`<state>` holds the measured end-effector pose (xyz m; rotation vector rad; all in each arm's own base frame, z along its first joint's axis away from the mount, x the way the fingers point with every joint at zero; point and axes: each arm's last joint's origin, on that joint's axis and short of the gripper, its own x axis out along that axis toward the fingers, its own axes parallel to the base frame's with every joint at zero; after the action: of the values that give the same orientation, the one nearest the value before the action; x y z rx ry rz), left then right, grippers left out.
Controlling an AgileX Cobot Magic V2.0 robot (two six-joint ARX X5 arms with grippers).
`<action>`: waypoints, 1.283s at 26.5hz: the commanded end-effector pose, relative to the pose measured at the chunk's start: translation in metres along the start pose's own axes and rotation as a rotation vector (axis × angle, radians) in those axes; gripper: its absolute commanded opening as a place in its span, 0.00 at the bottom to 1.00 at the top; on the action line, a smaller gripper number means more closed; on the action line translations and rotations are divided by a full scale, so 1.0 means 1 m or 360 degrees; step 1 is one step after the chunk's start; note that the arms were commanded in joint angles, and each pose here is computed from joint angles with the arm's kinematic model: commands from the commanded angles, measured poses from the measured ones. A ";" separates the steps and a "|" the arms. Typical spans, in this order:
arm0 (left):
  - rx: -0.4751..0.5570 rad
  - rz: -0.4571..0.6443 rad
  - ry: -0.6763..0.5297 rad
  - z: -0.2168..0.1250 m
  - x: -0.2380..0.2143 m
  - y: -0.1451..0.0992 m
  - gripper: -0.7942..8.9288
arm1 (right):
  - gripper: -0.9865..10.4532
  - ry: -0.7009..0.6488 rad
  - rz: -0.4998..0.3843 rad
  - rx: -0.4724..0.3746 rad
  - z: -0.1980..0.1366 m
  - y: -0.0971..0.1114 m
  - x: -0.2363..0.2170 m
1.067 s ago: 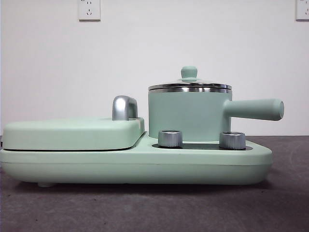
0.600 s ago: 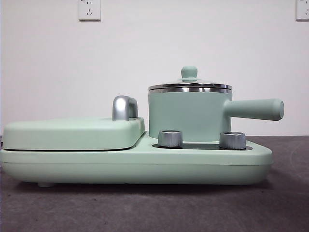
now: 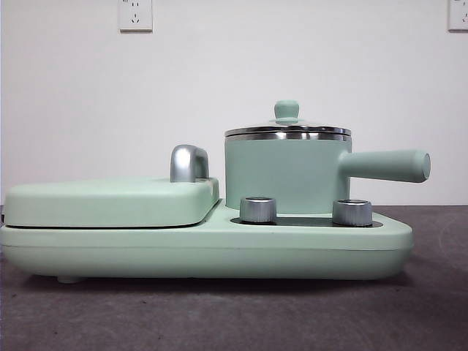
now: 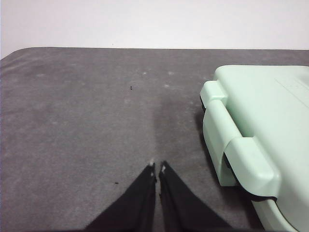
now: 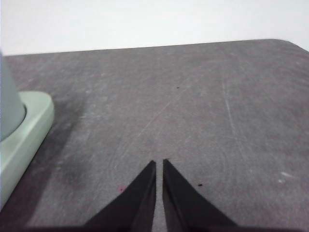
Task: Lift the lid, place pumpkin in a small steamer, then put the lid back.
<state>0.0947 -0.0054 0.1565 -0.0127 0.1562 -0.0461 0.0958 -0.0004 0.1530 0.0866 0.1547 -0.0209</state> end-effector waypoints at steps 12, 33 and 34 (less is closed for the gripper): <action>-0.0001 0.0009 0.0037 -0.007 0.002 0.000 0.10 | 0.10 -0.0003 0.0103 -0.0259 -0.002 0.003 0.000; -0.0001 0.0009 0.0037 -0.007 0.002 0.000 0.10 | 0.10 -0.0014 0.0101 -0.0258 -0.001 0.003 0.000; -0.0001 0.0009 0.0037 -0.007 0.002 0.000 0.10 | 0.10 -0.0014 0.0101 -0.0258 -0.001 0.003 0.000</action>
<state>0.0947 -0.0054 0.1565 -0.0127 0.1562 -0.0461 0.0958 0.0030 0.1528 -0.0567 0.1536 0.0535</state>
